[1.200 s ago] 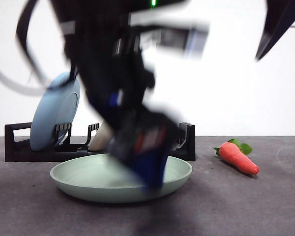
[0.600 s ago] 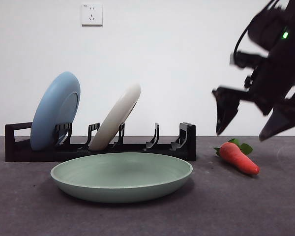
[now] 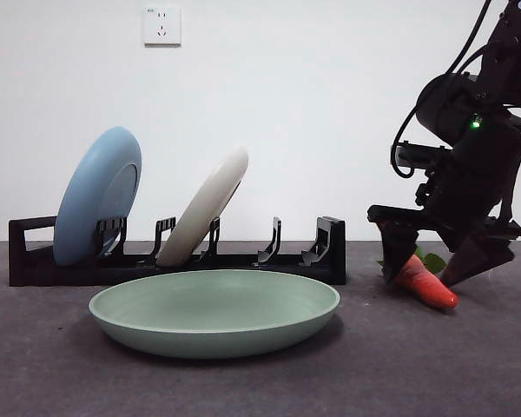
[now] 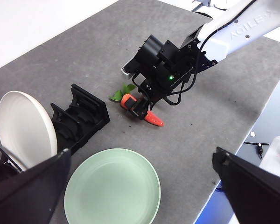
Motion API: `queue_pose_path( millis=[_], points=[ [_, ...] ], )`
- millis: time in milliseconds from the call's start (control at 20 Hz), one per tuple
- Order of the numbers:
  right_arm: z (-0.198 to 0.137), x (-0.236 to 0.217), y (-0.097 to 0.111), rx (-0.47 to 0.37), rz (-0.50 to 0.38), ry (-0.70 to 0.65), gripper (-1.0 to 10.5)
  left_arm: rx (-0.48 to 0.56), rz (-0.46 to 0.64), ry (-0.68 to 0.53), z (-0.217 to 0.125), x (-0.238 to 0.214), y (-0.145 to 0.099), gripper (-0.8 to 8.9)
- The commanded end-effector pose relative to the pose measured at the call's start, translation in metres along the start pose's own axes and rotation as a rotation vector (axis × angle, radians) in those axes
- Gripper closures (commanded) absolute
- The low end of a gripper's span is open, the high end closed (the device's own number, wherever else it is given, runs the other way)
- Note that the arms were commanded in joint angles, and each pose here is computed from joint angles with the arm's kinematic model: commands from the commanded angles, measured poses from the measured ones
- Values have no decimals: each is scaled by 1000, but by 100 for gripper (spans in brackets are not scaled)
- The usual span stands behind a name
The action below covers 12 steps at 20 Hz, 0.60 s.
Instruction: Take the green plate from the plate rack,put the plate on the table,take the carrot from the table,put the carrot in the plate
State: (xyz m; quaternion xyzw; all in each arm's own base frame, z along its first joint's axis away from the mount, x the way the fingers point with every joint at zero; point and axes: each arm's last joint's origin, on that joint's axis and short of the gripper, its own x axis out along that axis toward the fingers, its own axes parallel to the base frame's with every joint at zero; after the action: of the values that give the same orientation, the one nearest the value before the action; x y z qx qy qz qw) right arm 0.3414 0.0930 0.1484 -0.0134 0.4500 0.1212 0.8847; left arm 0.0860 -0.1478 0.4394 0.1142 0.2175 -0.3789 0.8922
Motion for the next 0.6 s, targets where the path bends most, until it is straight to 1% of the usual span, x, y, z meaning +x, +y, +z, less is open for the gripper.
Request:
queue_pose_path(
  millis=[50,250,350,400,500,600],
  points=[
    [-1,3,1,15,5,6,967,-6,3,11,-2,1,0,283],
    [1,-8,2,18,0,13,964,-3,5,17,-2,1,0,283],
    [7,-30,3,17,0,-14,964,-1,6,18,-2,1,0,283],
    [10,-48,5,16,5,-34,964,0,7,20,-3,1,0,283],
    [12,-83,17,-10,31,-59,964,5,10,34,-4,1,0,283],
    [8,-116,42,-71,90,-84,964,9,12,44,-5,1,0,283]
  ],
)
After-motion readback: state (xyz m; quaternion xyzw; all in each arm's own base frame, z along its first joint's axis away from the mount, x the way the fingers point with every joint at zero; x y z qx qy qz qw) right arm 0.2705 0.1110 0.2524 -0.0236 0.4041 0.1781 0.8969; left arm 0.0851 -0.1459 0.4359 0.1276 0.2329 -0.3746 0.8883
